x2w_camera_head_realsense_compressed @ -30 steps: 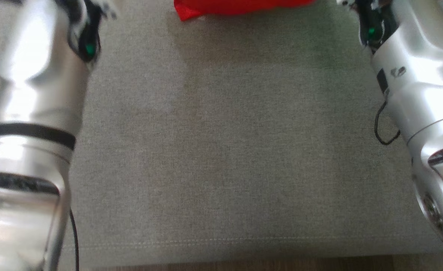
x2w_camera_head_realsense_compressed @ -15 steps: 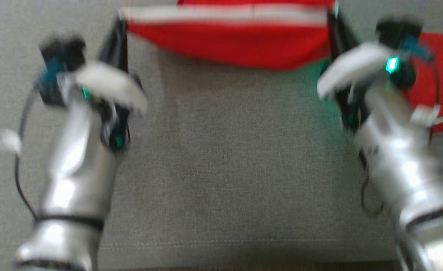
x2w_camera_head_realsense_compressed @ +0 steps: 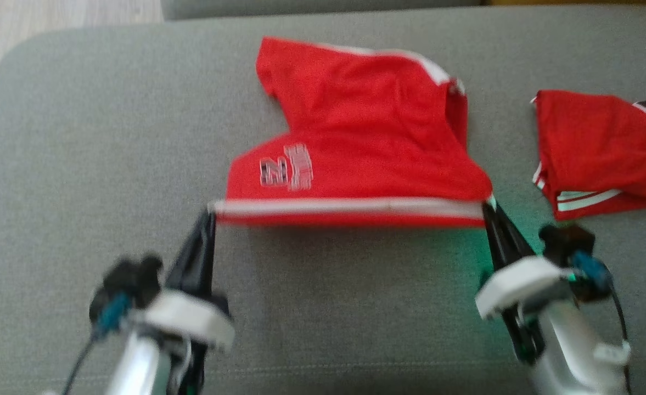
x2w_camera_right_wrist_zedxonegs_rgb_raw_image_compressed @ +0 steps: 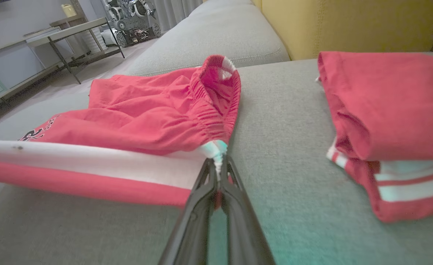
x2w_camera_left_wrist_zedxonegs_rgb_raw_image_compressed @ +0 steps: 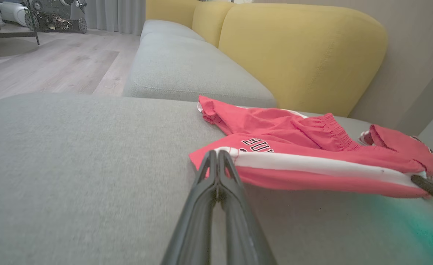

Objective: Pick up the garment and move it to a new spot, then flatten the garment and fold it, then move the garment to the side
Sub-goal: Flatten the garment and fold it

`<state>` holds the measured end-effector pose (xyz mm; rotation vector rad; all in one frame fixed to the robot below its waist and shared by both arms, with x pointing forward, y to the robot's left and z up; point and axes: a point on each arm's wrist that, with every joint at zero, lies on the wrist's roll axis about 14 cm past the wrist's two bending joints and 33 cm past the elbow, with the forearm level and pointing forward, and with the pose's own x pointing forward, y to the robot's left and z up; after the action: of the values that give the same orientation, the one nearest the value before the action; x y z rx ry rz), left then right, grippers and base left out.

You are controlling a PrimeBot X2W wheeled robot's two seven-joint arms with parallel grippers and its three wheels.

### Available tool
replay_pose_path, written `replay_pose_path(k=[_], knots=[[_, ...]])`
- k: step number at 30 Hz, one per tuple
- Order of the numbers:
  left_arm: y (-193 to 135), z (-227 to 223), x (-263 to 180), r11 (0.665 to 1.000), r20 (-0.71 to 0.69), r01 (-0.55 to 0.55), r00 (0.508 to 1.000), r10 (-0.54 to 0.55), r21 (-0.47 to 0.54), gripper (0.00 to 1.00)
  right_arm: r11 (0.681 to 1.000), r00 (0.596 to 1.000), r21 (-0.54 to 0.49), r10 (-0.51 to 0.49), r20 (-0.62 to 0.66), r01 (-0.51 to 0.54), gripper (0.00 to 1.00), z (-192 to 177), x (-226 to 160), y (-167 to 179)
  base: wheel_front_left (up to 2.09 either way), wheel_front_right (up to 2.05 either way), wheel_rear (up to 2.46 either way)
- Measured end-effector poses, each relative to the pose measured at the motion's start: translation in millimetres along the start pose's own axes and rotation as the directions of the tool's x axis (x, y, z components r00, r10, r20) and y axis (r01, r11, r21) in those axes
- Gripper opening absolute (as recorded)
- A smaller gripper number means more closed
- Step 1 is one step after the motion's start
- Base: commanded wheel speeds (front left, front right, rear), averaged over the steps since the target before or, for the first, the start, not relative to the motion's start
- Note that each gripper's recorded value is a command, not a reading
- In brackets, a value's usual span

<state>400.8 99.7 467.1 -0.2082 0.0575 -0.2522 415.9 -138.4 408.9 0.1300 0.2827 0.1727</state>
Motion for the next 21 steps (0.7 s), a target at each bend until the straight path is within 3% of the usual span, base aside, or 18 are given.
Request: replay_pose_path(k=[7,14,21], knots=[[-13,-3,-55,1.0,-0.035,-0.016,0.999,0.017,0.007,0.0,0.998,0.999,-0.04,-0.041,-0.014,0.04,0.0,8,-59,-2,0.0,0.0,0.0],[-24,14,-88,0.999,-0.027,-0.036,0.999,0.036,0.0,0.0,0.998,0.995,-0.001,-0.062,-0.074,0.062,0.0,2,-116,2,0.0,0.0,0.0],[-25,25,-94,1.0,-0.027,-0.021,0.999,0.022,0.02,0.0,0.997,0.994,0.033,-0.07,-0.083,0.073,0.0,6,-130,1,0.0,0.0,0.0]])
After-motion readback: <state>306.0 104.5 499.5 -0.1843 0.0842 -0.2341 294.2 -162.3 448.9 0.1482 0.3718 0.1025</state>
